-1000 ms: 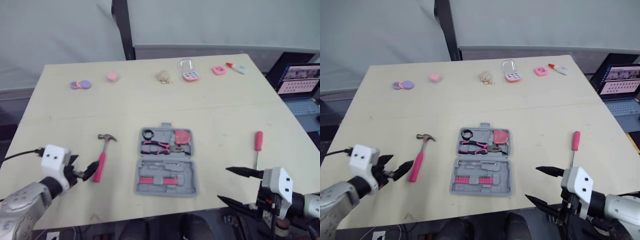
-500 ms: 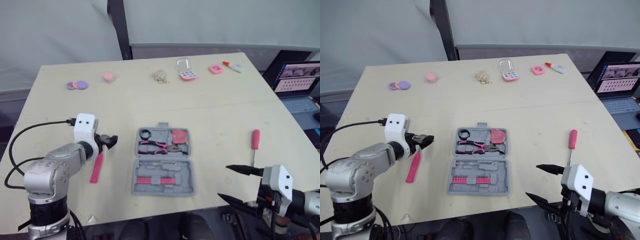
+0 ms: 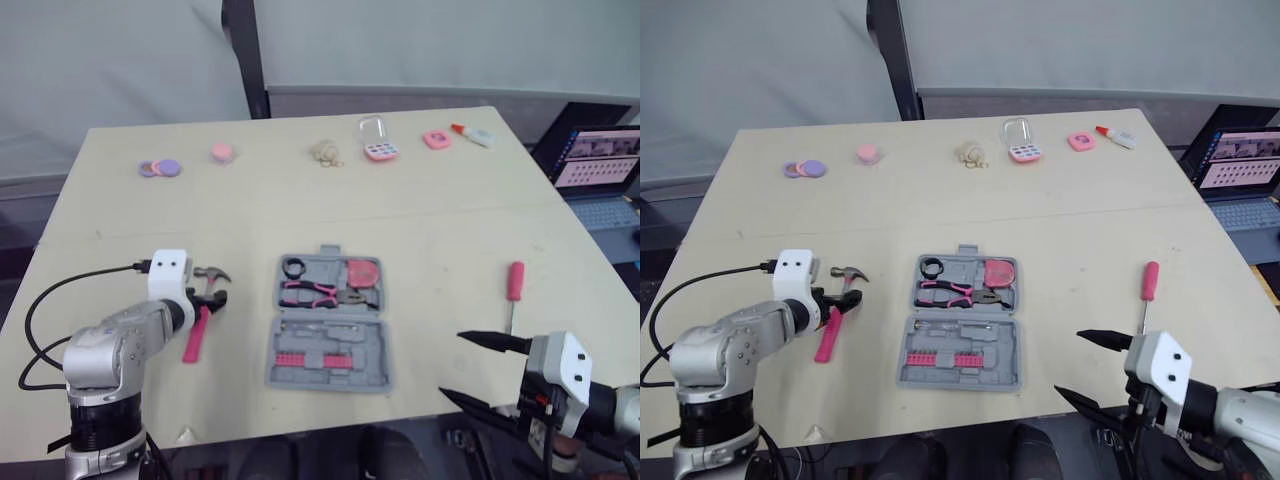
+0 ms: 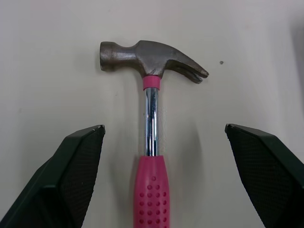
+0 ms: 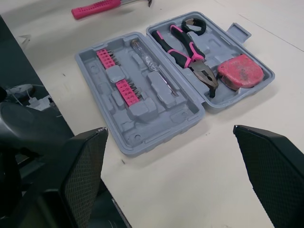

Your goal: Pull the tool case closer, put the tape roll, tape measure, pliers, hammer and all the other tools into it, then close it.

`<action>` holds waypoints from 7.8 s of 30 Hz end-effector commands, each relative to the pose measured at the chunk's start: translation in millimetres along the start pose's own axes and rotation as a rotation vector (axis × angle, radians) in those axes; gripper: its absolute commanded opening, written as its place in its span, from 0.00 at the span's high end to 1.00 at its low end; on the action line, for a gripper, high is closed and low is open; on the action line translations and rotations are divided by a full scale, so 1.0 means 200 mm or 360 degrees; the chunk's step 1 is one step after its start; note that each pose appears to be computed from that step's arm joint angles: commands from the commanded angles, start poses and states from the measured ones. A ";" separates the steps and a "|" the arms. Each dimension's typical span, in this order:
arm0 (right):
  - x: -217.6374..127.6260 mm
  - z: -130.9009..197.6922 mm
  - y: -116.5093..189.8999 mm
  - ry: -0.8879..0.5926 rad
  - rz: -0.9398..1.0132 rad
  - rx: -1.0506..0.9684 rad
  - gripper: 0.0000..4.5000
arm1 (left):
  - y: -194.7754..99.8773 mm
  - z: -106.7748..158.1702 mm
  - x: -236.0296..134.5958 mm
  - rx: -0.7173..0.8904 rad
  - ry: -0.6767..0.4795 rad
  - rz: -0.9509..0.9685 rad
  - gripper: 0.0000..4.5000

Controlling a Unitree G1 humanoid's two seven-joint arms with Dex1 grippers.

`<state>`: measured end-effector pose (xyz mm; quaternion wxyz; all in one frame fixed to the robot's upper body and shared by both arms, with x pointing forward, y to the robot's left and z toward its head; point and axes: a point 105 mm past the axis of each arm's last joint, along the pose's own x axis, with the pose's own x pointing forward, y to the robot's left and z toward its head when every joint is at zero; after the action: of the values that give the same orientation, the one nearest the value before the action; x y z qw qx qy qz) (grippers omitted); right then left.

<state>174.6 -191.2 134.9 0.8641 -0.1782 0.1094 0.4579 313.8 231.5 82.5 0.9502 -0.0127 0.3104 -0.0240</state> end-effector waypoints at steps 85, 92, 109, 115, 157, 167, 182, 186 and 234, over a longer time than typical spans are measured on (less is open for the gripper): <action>0.01 0.06 -0.02 -0.0014 0.0019 -0.0054 0.00 | -0.25 0.31 -0.29 0.0798 -0.0271 -0.1152 1.00; 0.02 0.06 -0.03 -0.0015 0.0031 -0.0061 0.00 | -0.39 0.32 -0.43 0.1103 -0.0169 -0.1478 1.00; -0.01 0.04 0.00 0.0020 0.0038 -0.0048 0.00 | -0.71 0.38 -0.41 0.1687 -0.0034 -0.1694 1.00; -0.01 0.04 0.03 0.0041 0.0051 -0.0029 0.00 | -0.77 0.34 -0.40 0.1687 0.0029 -0.1730 1.00; 0.05 0.01 0.00 0.0035 0.0130 -0.0039 0.00 | -1.15 0.13 -0.28 0.2173 0.0269 -0.1494 1.00; -0.02 -0.07 0.02 0.0122 0.0105 -0.0018 0.00 | -1.24 0.09 -0.27 0.2206 0.0278 -0.1472 1.00; -0.03 -0.08 0.02 0.0112 0.0065 -0.0008 0.00 | -1.34 -0.02 -0.20 0.2132 0.0369 -0.1537 1.00; -0.03 -0.08 0.03 0.0113 0.0058 -0.0005 0.00 | -1.33 -0.05 -0.19 0.2136 0.0396 -0.1525 1.00; -0.02 -0.07 0.09 0.0097 -0.0045 0.0033 0.00 | -1.38 -0.11 -0.13 0.2259 0.0442 -0.1500 1.00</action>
<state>156.9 -194.0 114.4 0.8665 -0.1786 0.1495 0.4415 270.1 -37.0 85.8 0.5814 0.4496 0.3135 -0.6013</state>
